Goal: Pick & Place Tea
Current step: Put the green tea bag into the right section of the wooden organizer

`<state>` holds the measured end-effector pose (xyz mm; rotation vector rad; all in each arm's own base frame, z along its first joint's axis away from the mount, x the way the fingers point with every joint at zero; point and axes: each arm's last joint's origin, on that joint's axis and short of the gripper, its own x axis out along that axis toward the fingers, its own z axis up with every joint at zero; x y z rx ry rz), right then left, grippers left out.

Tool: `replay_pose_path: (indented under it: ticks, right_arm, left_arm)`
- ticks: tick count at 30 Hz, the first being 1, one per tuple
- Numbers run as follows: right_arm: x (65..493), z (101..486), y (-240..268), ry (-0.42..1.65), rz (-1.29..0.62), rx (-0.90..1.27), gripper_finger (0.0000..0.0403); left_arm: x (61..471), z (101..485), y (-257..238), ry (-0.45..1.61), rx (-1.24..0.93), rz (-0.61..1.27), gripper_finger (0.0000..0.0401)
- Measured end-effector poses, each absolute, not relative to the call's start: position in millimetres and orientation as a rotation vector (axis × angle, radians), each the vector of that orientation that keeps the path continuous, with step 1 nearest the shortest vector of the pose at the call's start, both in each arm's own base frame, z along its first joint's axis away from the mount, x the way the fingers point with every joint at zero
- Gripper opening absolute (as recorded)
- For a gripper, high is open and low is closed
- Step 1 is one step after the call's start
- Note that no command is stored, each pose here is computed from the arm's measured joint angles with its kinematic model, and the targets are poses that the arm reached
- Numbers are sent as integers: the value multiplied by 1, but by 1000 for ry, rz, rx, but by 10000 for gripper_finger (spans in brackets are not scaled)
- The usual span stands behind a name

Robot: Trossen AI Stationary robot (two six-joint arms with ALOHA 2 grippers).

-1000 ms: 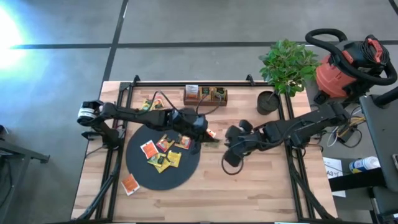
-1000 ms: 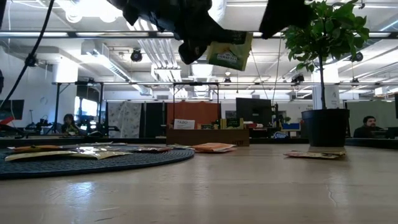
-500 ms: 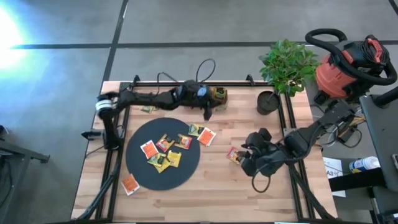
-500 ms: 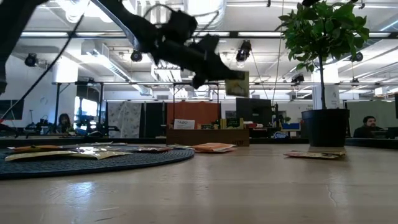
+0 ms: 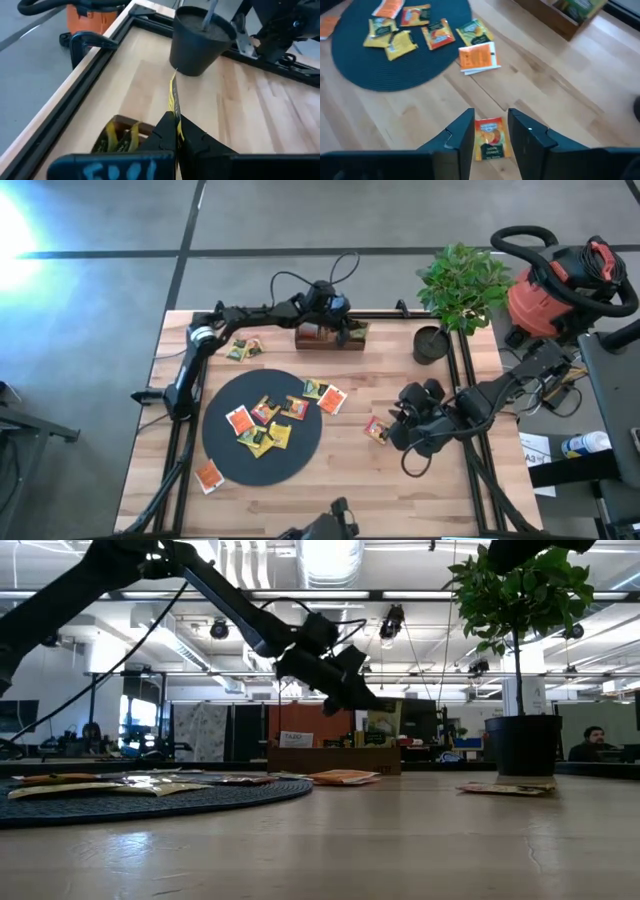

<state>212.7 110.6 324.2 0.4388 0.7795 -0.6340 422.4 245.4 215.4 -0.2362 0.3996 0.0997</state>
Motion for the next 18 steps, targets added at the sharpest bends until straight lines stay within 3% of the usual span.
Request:
replay_pose_path:
  ticks: [18]
  right_arm:
    - [213,325,94,777,-723,455,104]
  left_arm:
    - [402,205,274,405,-207,120,0]
